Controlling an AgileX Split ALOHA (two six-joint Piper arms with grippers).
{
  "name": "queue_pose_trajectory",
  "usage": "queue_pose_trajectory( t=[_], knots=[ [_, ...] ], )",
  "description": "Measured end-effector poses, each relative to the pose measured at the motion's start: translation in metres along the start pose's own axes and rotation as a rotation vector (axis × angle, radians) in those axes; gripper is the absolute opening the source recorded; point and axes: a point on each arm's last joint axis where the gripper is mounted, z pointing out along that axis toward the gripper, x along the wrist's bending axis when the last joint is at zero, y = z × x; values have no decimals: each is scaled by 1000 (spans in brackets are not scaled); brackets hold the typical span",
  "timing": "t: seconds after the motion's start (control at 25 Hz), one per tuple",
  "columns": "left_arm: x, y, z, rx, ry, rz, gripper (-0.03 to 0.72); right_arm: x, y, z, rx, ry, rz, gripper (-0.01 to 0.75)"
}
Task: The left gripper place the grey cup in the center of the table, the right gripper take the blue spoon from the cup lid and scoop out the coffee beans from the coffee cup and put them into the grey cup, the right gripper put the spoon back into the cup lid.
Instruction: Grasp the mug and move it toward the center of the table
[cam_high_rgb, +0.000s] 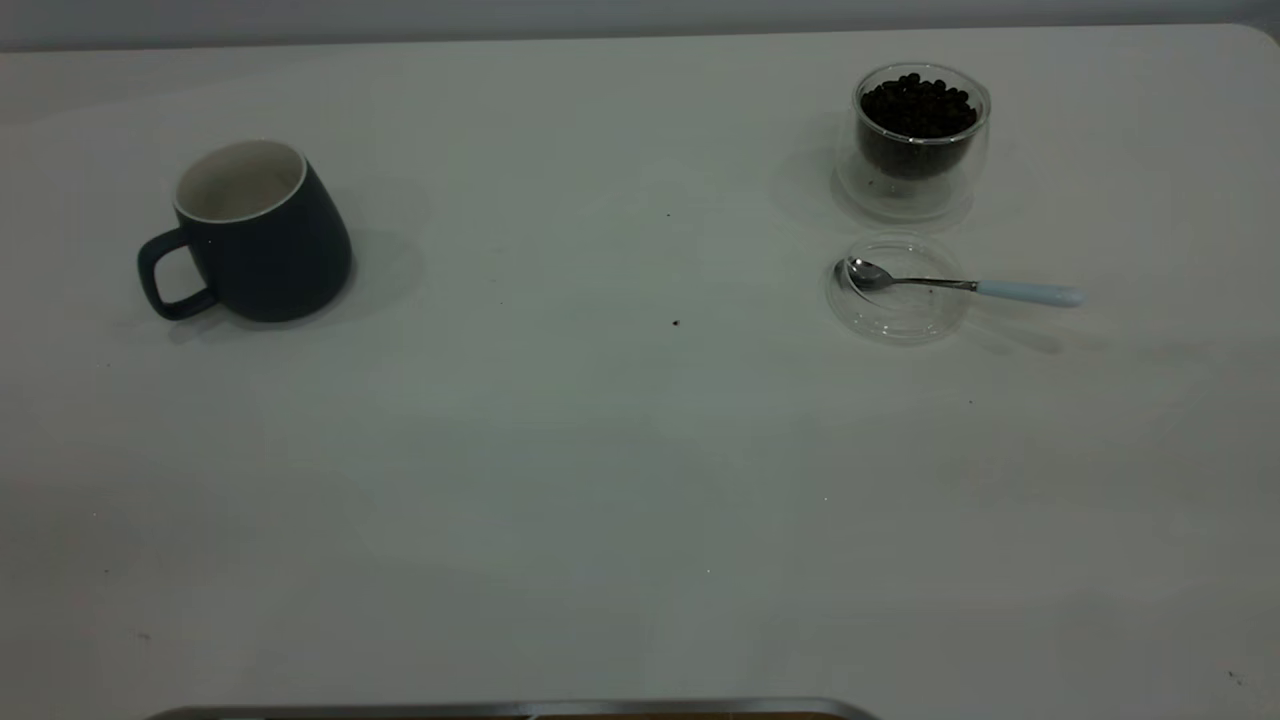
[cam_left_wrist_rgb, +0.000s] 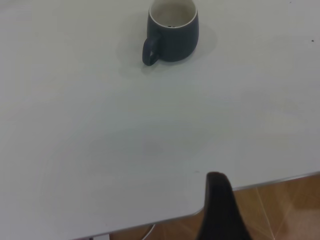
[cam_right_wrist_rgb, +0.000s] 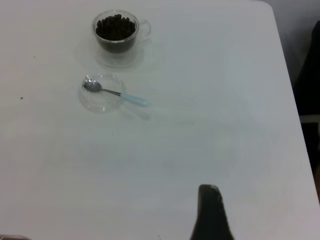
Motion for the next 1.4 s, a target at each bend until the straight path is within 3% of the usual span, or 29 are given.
queue_pose_trajectory(
  t=[0.56, 0.84, 1.12, 1.4],
  knots=[
    [1, 2, -1, -1, 6, -36, 555, 0, 0, 0, 0, 0, 0, 575],
    [7, 78, -6, 88, 25, -64, 555, 0, 0, 0, 0, 0, 0, 575],
    [16, 161, 65, 260, -1, 138, 555, 0, 0, 0, 0, 0, 0, 575],
    [26, 199, 179, 438, -56, 361, 555, 0, 0, 0, 0, 0, 0, 575]
  ],
)
